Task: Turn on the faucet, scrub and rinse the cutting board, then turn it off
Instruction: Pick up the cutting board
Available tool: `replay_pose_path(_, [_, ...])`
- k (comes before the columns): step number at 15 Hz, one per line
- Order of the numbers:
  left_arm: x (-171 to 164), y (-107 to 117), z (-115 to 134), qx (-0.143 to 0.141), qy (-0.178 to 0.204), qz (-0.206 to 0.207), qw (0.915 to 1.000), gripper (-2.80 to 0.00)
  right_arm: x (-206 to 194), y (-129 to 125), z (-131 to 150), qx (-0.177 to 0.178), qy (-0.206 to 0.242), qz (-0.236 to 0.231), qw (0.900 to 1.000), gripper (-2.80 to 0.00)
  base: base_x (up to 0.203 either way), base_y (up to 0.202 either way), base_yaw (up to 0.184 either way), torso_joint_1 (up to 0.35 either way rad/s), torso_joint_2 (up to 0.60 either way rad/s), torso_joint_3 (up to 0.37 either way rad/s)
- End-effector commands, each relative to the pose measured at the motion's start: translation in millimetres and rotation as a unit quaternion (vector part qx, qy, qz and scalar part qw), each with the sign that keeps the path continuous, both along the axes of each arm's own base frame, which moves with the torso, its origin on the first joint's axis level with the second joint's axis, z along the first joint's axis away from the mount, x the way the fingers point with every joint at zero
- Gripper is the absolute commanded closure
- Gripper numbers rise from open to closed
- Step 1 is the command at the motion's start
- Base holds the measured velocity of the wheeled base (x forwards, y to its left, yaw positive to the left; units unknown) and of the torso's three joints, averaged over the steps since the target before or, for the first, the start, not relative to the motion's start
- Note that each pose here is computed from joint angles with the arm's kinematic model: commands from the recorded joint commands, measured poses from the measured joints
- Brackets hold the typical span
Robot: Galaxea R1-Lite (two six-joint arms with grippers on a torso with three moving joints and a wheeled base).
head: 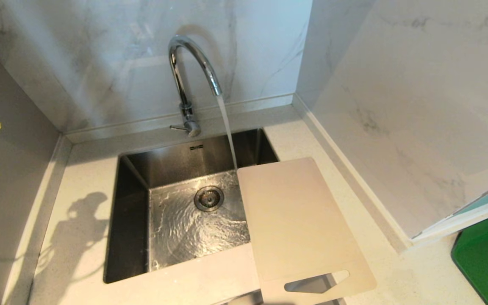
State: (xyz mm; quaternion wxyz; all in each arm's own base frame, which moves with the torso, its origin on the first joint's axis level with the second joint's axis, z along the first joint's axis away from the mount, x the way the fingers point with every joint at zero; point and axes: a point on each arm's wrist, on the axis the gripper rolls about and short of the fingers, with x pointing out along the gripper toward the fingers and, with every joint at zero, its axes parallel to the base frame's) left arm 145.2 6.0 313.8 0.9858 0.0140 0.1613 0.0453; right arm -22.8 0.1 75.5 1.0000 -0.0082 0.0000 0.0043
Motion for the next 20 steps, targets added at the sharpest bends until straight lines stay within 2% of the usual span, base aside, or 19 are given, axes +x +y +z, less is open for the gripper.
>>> replay_pose_path(1, [-56, 0, -4, 0.002, -0.048, -0.001, 0.9988, 0.00, 0, 0, 0, 0.000, 0.000, 0.000, 1.000, 0.00, 0.000, 0.000, 0.000, 0.000, 0.00, 0.000])
replay_pose_path(6, [-140, -6, -69, -0.002, -0.056, -0.018, 0.9983, 0.00, 0, 0, 0, 0.000, 0.000, 0.000, 1.000, 0.00, 0.000, 0.000, 0.000, 0.000, 0.00, 0.000])
replay_pose_path(10, [-164, -10, -139, -0.003, -0.034, -0.025, 0.9991, 0.00, 0, 0, 0, 0.000, 0.000, 0.000, 1.000, 0.00, 0.000, 0.000, 0.000, 0.000, 0.00, 0.000])
replay_pose_path(12, [-166, -9, -167, 0.008, -0.030, -0.025, 0.9992, 0.00, 0, 0, 0, 0.000, 0.000, 0.000, 1.000, 0.00, 0.000, 0.000, 0.000, 0.000, 0.00, 0.000])
replay_pose_path(15, [-157, -8, -187, 0.016, -0.041, -0.020, 0.9988, 0.00, 0, 0, 0, 0.000, 0.000, 0.000, 1.000, 0.00, 0.000, 0.000, 0.000, 0.000, 0.00, 0.000])
replay_pose_path(17, [-159, -7, -192, 0.019, -0.052, -0.040, 0.9977, 0.00, 0, 0, 0, 0.000, 0.000, 0.000, 1.000, 0.00, 0.000, 0.000, 0.000, 0.000, 0.00, 0.000])
replay_pose_path(20, [-177, -6, -215, 0.044, -0.098, -0.035, 0.9936, 0.00, 0, 0, 0, 0.000, 0.000, 0.000, 1.000, 0.00, 0.000, 0.000, 0.000, 0.000, 0.00, 0.000])
